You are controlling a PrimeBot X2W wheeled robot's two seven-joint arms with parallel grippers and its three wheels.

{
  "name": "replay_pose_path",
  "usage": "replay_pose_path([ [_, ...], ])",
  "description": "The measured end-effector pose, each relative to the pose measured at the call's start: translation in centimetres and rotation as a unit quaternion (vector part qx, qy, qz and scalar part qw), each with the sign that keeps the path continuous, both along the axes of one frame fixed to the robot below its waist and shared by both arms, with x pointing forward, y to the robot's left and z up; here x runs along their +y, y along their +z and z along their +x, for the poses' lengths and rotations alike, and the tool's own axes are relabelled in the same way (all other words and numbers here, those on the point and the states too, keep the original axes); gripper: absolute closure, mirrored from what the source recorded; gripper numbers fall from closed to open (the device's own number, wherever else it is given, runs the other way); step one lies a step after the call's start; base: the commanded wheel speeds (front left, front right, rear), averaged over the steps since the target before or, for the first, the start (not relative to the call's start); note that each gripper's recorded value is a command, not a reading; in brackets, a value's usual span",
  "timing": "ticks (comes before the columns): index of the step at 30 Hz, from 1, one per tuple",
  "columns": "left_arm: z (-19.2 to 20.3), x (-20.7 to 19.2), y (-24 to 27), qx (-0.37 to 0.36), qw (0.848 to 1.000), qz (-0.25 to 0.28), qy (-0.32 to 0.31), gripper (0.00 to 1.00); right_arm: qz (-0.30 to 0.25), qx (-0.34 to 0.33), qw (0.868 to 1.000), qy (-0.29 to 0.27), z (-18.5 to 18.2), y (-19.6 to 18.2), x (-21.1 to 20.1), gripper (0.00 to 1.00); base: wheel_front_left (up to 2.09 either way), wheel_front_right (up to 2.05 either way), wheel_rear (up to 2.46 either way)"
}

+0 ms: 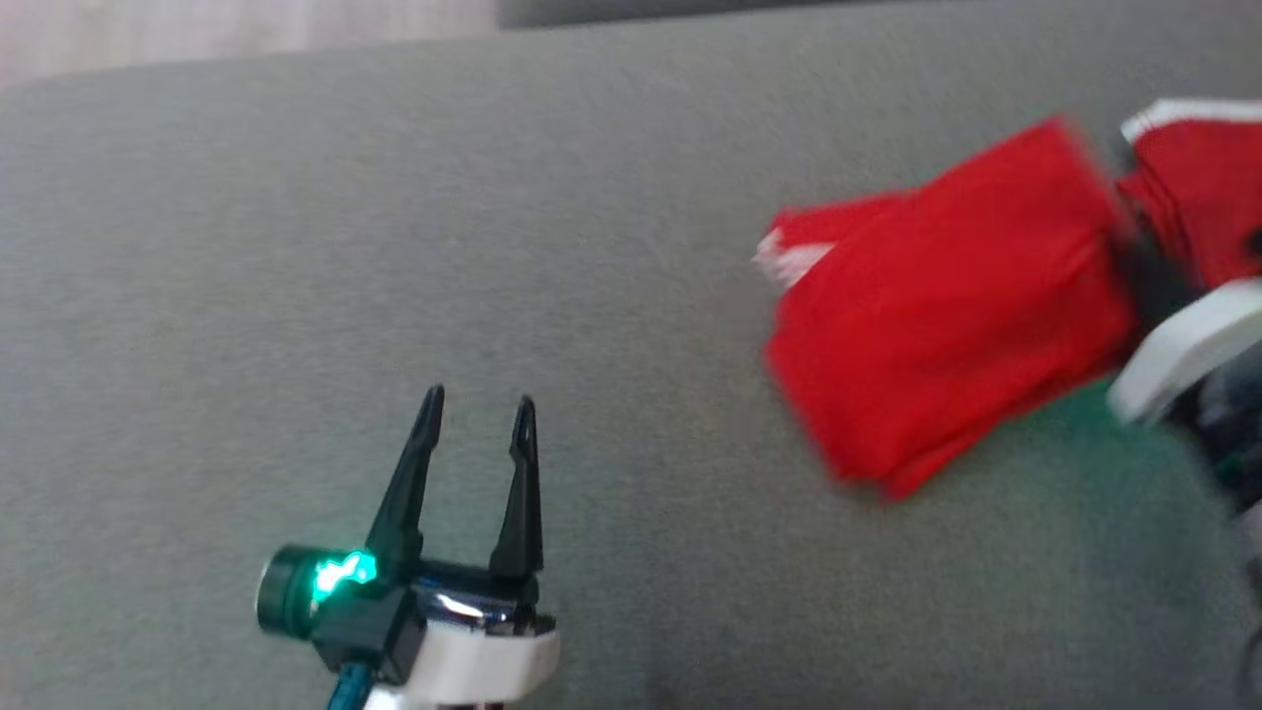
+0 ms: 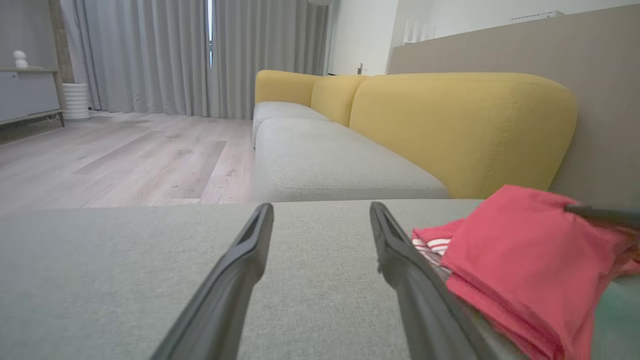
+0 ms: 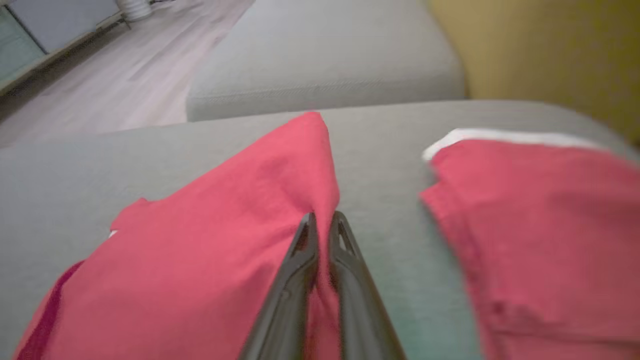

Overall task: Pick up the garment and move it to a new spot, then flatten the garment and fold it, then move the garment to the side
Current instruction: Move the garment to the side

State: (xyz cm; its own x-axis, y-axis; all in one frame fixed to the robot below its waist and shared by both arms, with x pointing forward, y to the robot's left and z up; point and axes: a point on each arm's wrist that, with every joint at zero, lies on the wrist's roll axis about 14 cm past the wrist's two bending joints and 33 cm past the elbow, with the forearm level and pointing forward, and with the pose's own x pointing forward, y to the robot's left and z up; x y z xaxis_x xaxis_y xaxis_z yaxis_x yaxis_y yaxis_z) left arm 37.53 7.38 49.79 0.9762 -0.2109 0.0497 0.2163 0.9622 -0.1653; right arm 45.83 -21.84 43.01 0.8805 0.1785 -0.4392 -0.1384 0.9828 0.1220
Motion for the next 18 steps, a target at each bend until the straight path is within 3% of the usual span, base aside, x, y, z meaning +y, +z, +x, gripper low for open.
replay_pose_path([
  [6, 2.7, -2.3, -0.9, -0.001, 0.999, -0.003, -0.036, 0.0, -0.082, -0.036, 0.994, -0.057, 2.6, 3.9, -8.5, 1.0, 0.0, 0.0, 0.0],
  [12, 4.6, -3.9, -2.0, 0.004, 0.998, -0.01, -0.059, 0.0, -0.145, -0.039, 0.981, -0.118, 2.7, 6.5, -15.7, 1.0, 0.0, 0.0, 0.0],
  [13, 4.8, -4.1, -2.2, 0.006, 0.998, -0.011, -0.06, 0.0, -0.158, -0.037, 0.979, -0.122, 2.5, 6.7, -16.4, 0.96, 0.0, 0.0, 0.0],
  [14, 4.9, -4.1, -2.3, 0.007, 0.998, -0.011, -0.061, 0.0, -0.175, -0.034, 0.976, -0.122, 2.4, 6.7, -17.0, 0.07, 0.0, 0.0, 0.0],
  [15, 5.1, -4.1, -2.4, 0.008, 0.998, -0.011, -0.06, 0.0, -0.192, -0.032, 0.973, -0.122, 2.2, 6.8, -17.5, 0.0, 0.0, 0.0, 0.0],
  [18, 5.1, -3.8, -2.3, 0.006, 0.998, -0.007, -0.055, 0.0, -0.21, -0.062, 0.969, -0.115, 2.5, 7.8, -17.1, 0.0, 0.0, 0.0, 0.0],
])
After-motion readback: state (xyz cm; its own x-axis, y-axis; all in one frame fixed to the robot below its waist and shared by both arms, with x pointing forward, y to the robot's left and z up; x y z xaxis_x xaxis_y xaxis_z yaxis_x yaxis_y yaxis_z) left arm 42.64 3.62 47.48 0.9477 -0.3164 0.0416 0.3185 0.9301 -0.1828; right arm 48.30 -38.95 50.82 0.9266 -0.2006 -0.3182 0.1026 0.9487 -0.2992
